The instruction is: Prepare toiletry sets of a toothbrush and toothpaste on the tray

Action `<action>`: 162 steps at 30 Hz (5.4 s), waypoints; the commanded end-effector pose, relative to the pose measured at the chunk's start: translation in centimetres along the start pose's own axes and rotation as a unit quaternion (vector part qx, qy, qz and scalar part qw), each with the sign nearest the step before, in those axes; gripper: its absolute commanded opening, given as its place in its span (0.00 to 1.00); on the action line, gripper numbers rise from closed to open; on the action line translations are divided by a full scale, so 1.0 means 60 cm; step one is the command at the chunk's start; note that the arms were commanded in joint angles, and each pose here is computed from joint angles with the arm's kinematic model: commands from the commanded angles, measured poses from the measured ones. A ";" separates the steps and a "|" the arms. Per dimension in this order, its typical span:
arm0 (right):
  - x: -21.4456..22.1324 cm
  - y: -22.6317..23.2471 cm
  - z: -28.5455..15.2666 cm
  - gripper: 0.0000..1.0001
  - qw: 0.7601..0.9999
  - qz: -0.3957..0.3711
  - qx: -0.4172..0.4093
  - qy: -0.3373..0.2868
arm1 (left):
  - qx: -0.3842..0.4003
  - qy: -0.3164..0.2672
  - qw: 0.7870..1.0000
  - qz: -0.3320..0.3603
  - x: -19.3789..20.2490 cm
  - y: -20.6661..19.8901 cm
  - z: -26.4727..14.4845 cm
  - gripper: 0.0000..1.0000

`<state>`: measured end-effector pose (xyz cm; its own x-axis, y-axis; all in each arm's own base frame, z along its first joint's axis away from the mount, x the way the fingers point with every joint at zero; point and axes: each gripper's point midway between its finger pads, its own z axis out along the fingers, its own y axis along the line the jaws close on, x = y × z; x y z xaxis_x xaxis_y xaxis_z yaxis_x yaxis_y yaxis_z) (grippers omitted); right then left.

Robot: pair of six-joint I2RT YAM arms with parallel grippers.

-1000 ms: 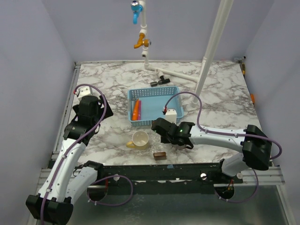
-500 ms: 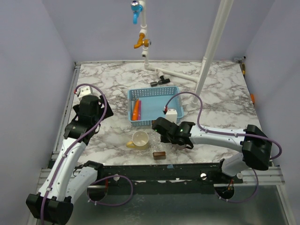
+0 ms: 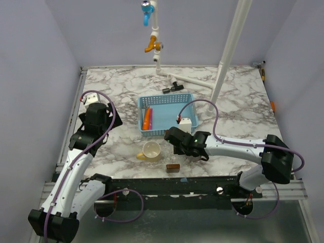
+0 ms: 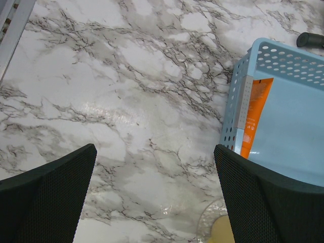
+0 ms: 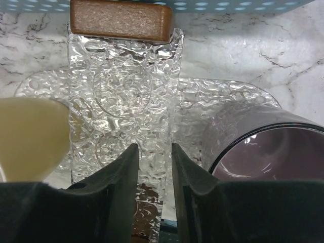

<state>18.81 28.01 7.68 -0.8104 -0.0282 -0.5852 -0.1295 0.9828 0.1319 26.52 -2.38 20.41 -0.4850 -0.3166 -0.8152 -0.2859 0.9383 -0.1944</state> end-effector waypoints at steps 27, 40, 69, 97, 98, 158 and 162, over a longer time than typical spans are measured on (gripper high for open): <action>-0.128 0.045 -0.070 0.49 0.997 -0.047 0.000 -0.069 | 0.011 -0.006 1.000 -0.001 -0.012 -0.007 -0.004 0.99; -0.217 0.134 -0.014 0.53 0.995 -0.042 -0.036 -0.082 | 0.029 -0.002 1.000 0.008 -0.008 -0.016 -0.005 0.99; -0.223 0.222 0.218 0.59 0.997 0.039 -0.069 -0.006 | 0.039 0.005 0.999 0.009 -0.005 -0.023 -0.003 0.99; -0.338 0.199 0.113 0.23 0.989 0.028 -0.074 -0.123 | 0.071 0.007 0.997 0.016 -0.003 -0.040 -0.006 0.99; -0.347 0.195 0.100 0.23 0.988 0.030 -0.077 -0.133 | 0.078 0.007 0.997 0.016 -0.003 -0.044 -0.007 0.99; -0.279 0.281 -0.266 0.27 0.821 0.159 -0.519 -0.174 | 0.689 0.151 0.684 -0.184 0.021 -0.296 -0.271 0.64; -0.279 0.280 -0.265 0.27 0.822 0.165 -0.513 -0.181 | 0.690 0.150 0.683 -0.184 0.021 -0.295 -0.275 0.56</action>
<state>21.08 41.92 31.66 -0.7257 0.4021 -0.5582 -0.4895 0.2683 0.8297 18.21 -21.63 31.21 -0.8041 -0.4003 -0.4395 0.4871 -0.0198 -0.8731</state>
